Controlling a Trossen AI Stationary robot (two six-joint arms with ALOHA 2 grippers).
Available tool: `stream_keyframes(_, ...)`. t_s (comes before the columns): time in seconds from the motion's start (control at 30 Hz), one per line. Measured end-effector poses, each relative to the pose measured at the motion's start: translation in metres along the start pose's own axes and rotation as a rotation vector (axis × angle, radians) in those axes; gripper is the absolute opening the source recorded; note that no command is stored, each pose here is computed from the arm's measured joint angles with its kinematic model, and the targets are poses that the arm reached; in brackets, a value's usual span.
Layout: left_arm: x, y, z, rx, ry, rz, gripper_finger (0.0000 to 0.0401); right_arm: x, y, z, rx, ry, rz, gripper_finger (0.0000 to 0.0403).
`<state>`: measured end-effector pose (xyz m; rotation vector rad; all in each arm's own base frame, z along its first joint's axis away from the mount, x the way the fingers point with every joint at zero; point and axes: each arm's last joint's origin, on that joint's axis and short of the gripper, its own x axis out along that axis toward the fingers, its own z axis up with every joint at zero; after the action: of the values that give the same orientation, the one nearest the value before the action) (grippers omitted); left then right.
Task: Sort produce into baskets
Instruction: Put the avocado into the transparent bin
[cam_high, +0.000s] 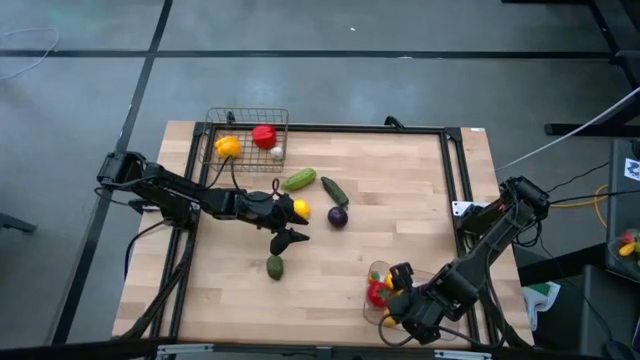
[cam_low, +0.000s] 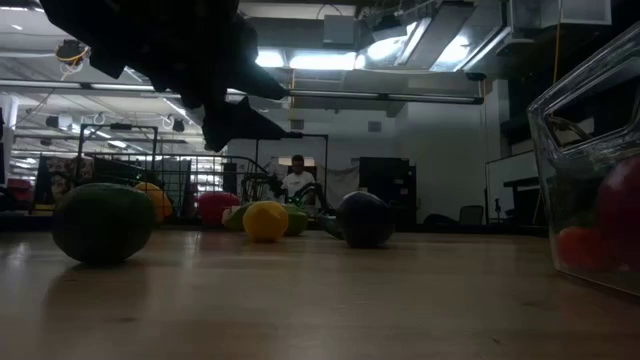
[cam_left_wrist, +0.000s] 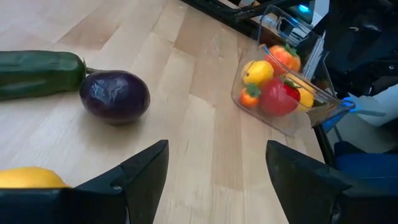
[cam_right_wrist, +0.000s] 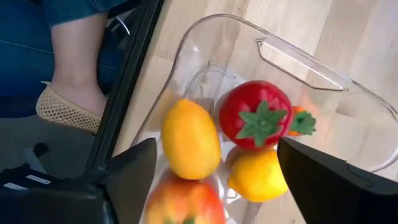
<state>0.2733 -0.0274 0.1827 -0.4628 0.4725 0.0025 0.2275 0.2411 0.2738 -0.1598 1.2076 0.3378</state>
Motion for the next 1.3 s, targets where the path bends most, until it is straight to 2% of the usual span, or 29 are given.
stream_keyframes(0.17,0.000,0.000,0.000,0.000,0.004,-0.009,0.0265,0.000,0.000,0.000,-0.001,0.000,0.000,0.0356)
stream_keyframes(0.27,-0.003,-0.006,0.000,0.007,0.026,-0.072,0.0265,0.000,0.000,0.000,-0.001,0.000,0.000,0.0360)
stream_keyframes(0.37,-0.009,-0.015,-0.005,0.019,0.077,-0.120,0.0265,0.000,0.000,0.000,-0.001,0.000,0.001,0.0360)
stream_keyframes(0.5,-0.022,-0.027,-0.011,-0.018,0.175,-0.118,0.0265,0.000,0.000,0.000,-0.001,0.000,0.001,0.0360)
stream_keyframes(0.73,-0.048,-0.053,-0.009,-0.238,0.405,-0.023,0.0265,0.000,0.000,0.000,-0.001,-0.003,0.002,0.0360)
stream_keyframes(0.93,-0.055,-0.072,-0.004,-0.580,0.465,0.051,0.0265,0.000,0.000,0.000,-0.002,-0.002,0.002,0.0360)
stream_keyframes(1.0,-0.056,-0.074,-0.006,-0.662,0.479,0.074,0.0265,0.000,0.000,0.000,-0.002,-0.002,0.002,0.0360)
stream_keyframes(1.1,-0.058,-0.076,-0.012,-0.738,0.509,0.118,0.0265,0.000,0.000,0.000,-0.002,-0.002,0.002,0.0360)
stream_keyframes(1.3,-0.053,-0.073,-0.029,-0.847,0.584,0.285,0.0265,0.000,0.000,0.000,-0.003,0.001,0.001,0.0360)
